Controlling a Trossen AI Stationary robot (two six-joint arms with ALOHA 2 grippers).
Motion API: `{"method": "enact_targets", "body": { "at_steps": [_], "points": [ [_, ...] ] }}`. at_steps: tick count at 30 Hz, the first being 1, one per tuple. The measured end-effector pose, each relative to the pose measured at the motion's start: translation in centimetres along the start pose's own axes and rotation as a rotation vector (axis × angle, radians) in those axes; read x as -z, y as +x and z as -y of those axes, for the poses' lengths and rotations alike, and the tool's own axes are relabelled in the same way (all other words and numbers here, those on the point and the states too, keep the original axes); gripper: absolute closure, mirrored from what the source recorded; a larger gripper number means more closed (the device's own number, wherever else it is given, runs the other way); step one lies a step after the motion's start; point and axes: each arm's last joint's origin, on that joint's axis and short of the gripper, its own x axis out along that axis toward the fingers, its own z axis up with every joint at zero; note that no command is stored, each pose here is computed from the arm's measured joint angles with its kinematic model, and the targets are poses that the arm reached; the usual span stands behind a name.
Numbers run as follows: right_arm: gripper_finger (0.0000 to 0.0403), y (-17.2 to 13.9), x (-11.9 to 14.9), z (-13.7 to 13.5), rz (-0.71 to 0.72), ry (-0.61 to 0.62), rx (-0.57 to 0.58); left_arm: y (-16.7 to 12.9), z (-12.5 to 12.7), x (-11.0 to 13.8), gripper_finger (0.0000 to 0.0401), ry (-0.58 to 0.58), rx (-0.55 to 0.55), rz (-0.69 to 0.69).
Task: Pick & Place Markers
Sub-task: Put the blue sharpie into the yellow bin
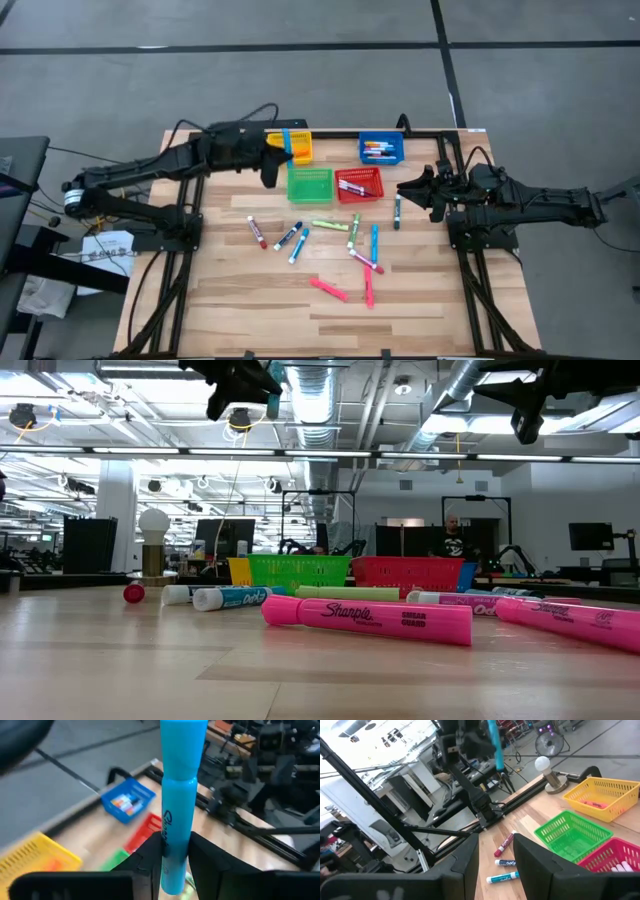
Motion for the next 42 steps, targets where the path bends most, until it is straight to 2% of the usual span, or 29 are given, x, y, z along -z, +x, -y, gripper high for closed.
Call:
{"method": "enact_targets", "body": {
  "at_steps": [6,10,22,29,36,42],
  "points": [
    [0.0291,0.0,0.0,0.0,0.0,0.0,0.0,-0.7,-1.5,-2.2,0.0319,0.095,-0.057,0.068],
    [0.0291,0.0,0.0,0.0,0.0,0.0,0.0,-1.1,-2.4,-3.3,0.032,0.128,-0.05,0.092],
    [0.0291,0.0,0.0,0.0,0.0,0.0,0.0,-0.5,-6.6,-3.9,0.0319,0.196,-0.111,0.055],
    [0.0291,0.0,0.0,0.0,0.0,0.0,0.0,1.4,-8.6,-4.8,0.0319,0.233,-0.119,-0.023],
    [0.0291,0.0,0.0,0.0,0.0,0.0,0.0,4.6,-9.9,-6.7,0.0319,0.313,-0.132,-0.189],
    [0.0291,0.0,0.0,0.0,0.0,0.0,0.0,7.3,-11.3,-6.2,0.0318,0.343,-0.142,-0.344]
  ]
}}
